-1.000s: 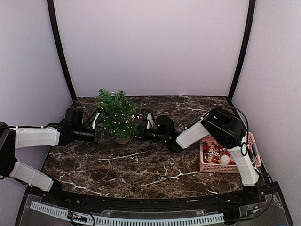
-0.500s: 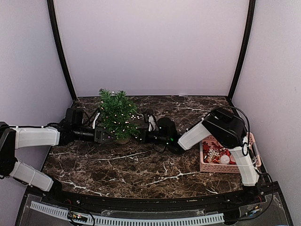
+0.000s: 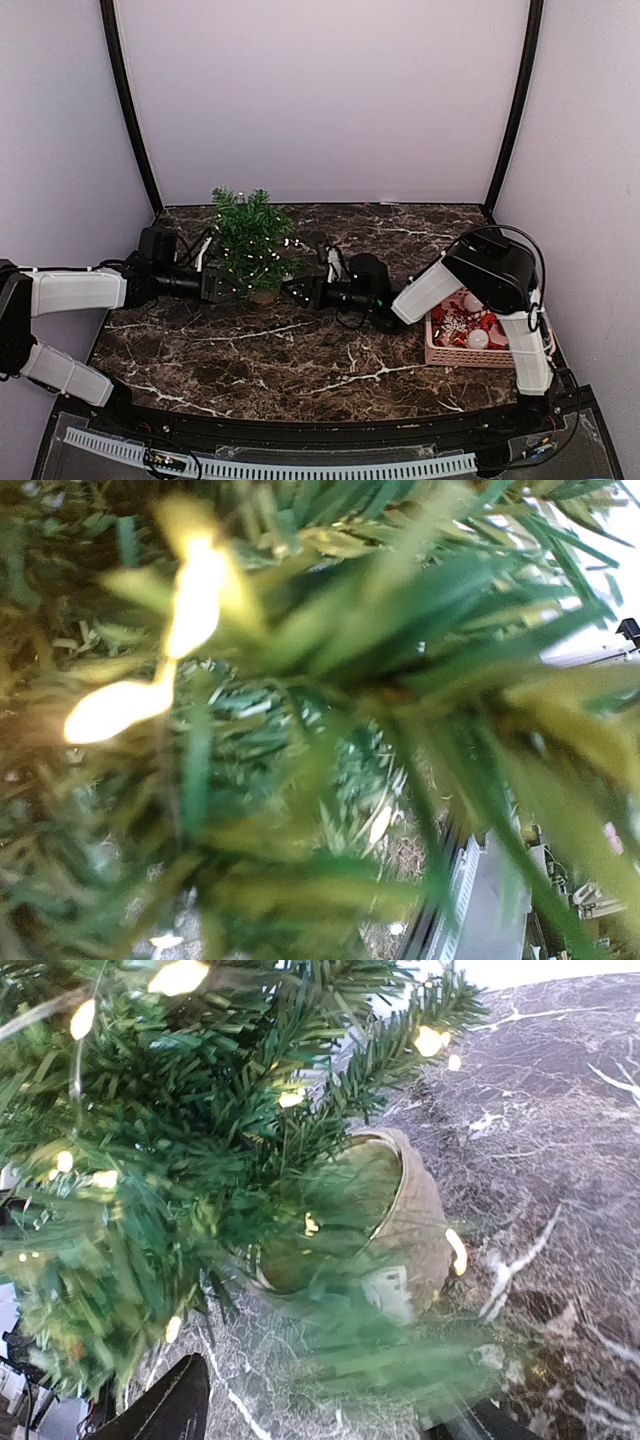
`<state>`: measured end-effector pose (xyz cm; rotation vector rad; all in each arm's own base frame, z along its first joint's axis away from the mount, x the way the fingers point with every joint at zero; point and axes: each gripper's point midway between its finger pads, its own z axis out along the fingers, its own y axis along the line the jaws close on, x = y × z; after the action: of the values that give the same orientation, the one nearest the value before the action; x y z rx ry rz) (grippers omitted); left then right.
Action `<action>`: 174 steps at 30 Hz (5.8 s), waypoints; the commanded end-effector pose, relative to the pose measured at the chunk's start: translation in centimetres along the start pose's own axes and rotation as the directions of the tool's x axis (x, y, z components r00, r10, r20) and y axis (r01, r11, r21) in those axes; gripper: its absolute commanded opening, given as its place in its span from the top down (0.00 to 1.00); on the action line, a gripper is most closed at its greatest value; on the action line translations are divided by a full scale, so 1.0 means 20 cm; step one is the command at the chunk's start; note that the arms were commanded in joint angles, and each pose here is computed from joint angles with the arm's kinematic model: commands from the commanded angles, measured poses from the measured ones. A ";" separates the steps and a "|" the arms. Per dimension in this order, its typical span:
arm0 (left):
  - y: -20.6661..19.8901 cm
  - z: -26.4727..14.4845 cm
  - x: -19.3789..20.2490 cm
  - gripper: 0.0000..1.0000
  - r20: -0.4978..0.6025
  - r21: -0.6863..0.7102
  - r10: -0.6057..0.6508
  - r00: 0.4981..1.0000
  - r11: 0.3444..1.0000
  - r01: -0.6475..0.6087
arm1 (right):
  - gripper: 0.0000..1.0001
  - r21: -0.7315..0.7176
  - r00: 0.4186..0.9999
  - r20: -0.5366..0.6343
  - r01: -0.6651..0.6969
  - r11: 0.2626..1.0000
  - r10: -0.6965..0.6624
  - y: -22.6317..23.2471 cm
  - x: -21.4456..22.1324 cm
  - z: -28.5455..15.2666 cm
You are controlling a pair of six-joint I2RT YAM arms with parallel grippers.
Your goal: Decorate the small christmas tree
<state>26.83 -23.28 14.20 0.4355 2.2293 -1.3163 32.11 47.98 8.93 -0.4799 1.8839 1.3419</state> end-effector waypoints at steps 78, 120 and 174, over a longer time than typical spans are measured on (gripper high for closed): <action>-0.59 -0.20 -0.36 0.34 0.152 -0.235 0.566 0.810 0.817 -0.527 | 0.22 0.591 0.981 0.187 -0.071 0.803 -0.051 -0.24 -0.52 -0.55; -0.13 -0.45 -0.39 0.31 0.258 -0.360 0.206 0.944 0.927 -0.104 | 1.00 0.490 0.989 0.004 -0.133 0.861 0.151 -0.37 -0.18 -0.27; 0.15 -0.28 -0.11 0.88 0.221 -0.323 -0.033 0.975 0.940 0.106 | 1.00 0.042 0.978 0.174 0.111 0.993 -0.117 0.41 -0.69 -0.16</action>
<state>28.58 -16.97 15.75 0.0773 2.2498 -0.9436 35.10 46.08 20.05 -0.3975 1.8585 1.1787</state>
